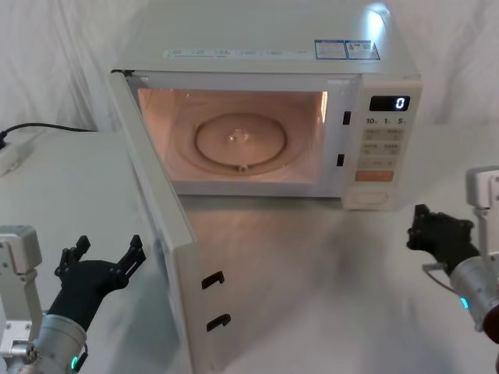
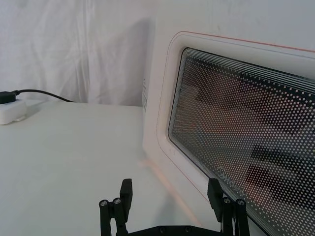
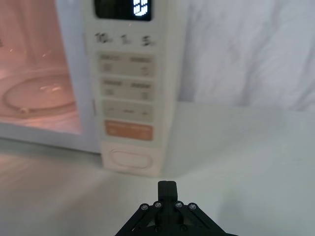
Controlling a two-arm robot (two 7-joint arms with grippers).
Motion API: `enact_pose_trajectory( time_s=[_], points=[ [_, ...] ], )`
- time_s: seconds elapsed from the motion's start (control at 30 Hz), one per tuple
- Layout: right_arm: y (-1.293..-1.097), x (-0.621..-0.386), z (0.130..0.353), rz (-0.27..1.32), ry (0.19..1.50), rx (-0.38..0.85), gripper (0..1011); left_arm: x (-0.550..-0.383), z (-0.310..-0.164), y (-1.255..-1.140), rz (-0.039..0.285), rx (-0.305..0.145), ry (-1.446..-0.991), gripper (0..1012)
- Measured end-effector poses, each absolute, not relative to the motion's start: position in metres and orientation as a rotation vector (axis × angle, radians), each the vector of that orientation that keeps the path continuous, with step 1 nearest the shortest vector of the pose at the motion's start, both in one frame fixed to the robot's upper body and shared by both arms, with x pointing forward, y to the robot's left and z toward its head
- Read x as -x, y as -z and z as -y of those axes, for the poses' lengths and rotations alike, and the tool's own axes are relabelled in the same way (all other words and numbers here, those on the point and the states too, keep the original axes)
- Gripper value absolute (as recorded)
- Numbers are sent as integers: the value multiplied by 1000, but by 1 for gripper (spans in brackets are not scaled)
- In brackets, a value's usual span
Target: Press the button to open the microwave door with one hand; close the microwave door with the other hand.
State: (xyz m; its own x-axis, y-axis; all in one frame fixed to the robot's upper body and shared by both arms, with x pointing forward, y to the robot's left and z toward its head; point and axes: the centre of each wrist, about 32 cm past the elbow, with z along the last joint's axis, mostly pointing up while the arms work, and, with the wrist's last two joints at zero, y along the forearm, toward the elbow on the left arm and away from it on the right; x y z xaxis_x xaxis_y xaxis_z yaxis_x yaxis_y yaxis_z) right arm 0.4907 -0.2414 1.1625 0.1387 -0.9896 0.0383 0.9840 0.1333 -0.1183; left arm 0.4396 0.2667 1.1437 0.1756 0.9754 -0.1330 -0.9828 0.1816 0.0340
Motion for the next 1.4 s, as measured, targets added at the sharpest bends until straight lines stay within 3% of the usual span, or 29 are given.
enact_pose_trajectory(
  time_s=[0.3,0.67,1.03,1.13,1.37,1.4],
  points=[
    [-1158,-494,268,-41,1506,72,0,-440,-267,-1144,-135,64,-1388,1001],
    [-1152,-501,285,-47,1560,44,18,-440,-267,-1144,-135,64,-1388,1001],
    [-1147,-502,293,-59,1586,26,306,-440,-267,-1144,-135,64,-1388,1001],
    [-1145,-502,293,-58,1590,21,447,-440,-267,-1144,-135,64,-1388,1001],
    [-1143,-501,293,-58,1591,16,619,-440,-267,-1144,-135,64,-1388,1001],
    [-1143,-501,293,-58,1592,16,690,-440,-267,-1144,-135,64,-1388,1001]
  ],
)
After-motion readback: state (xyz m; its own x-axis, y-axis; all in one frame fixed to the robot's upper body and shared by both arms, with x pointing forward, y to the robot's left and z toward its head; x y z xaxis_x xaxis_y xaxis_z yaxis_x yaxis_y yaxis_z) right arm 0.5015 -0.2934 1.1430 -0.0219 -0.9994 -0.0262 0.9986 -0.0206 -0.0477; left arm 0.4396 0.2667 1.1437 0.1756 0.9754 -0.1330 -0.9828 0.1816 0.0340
